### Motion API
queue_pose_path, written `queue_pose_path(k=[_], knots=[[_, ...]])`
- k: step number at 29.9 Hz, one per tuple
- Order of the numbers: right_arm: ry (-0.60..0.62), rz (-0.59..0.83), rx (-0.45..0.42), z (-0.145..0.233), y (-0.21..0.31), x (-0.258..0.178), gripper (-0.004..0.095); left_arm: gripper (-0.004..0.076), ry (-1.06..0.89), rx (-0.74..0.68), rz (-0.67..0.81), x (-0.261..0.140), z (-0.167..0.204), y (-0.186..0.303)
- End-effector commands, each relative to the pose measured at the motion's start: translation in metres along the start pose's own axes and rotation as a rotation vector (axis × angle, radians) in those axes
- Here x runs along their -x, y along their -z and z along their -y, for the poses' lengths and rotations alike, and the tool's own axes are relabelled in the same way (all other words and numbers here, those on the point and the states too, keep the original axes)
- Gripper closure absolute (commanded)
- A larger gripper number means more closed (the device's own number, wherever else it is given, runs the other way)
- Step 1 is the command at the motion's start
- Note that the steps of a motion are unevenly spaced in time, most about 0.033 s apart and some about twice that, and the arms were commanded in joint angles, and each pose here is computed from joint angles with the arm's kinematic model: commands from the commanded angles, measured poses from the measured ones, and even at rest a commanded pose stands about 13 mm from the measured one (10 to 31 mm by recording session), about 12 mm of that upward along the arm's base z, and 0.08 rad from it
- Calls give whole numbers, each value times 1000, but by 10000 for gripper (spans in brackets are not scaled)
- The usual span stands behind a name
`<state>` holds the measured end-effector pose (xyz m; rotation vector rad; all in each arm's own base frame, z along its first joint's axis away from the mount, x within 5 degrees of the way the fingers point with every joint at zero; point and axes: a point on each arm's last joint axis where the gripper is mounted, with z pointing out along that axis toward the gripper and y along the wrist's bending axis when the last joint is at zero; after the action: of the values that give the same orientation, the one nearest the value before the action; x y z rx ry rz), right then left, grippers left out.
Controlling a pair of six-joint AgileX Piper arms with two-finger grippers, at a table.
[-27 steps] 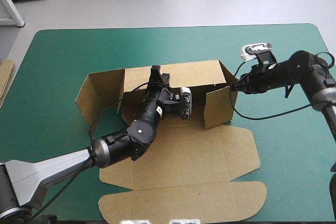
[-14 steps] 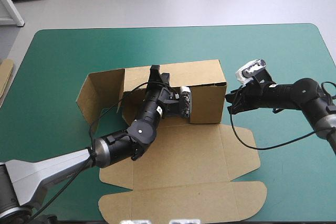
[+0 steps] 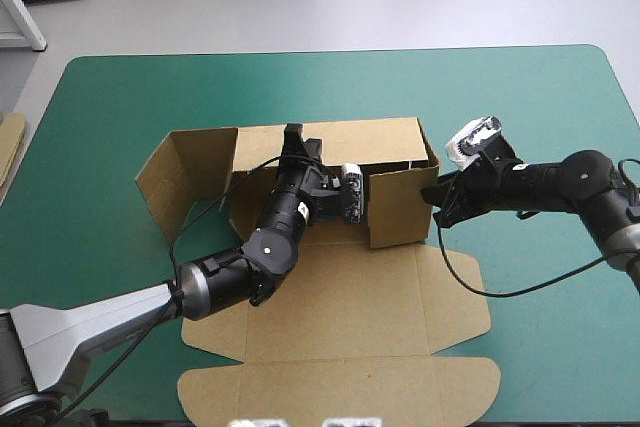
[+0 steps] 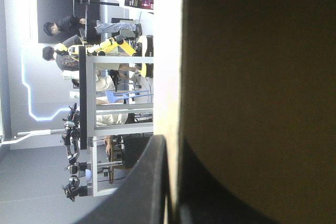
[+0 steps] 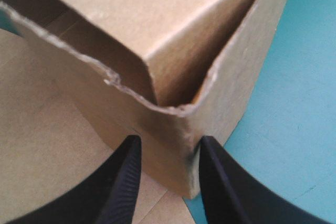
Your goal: Fold the box
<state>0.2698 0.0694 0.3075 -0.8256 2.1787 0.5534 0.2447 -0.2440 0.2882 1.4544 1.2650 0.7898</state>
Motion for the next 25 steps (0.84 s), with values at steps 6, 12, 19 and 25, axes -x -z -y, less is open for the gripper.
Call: queue_pose_path(k=[6, 12, 19, 25], knots=[[67, 50, 1, -5, 9, 11, 531, 732, 45, 55, 8, 1, -17, 8], [27, 52, 25, 1, -2, 10, 251, 732, 51, 57, 9, 1, -18, 8], [2, 110, -5, 1, 0, 21, 233, 732, 71, 58, 8, 1, -18, 8], [79, 87, -44, -19, -13, 32, 271, 732, 79, 63, 3, 1, -19, 8]])
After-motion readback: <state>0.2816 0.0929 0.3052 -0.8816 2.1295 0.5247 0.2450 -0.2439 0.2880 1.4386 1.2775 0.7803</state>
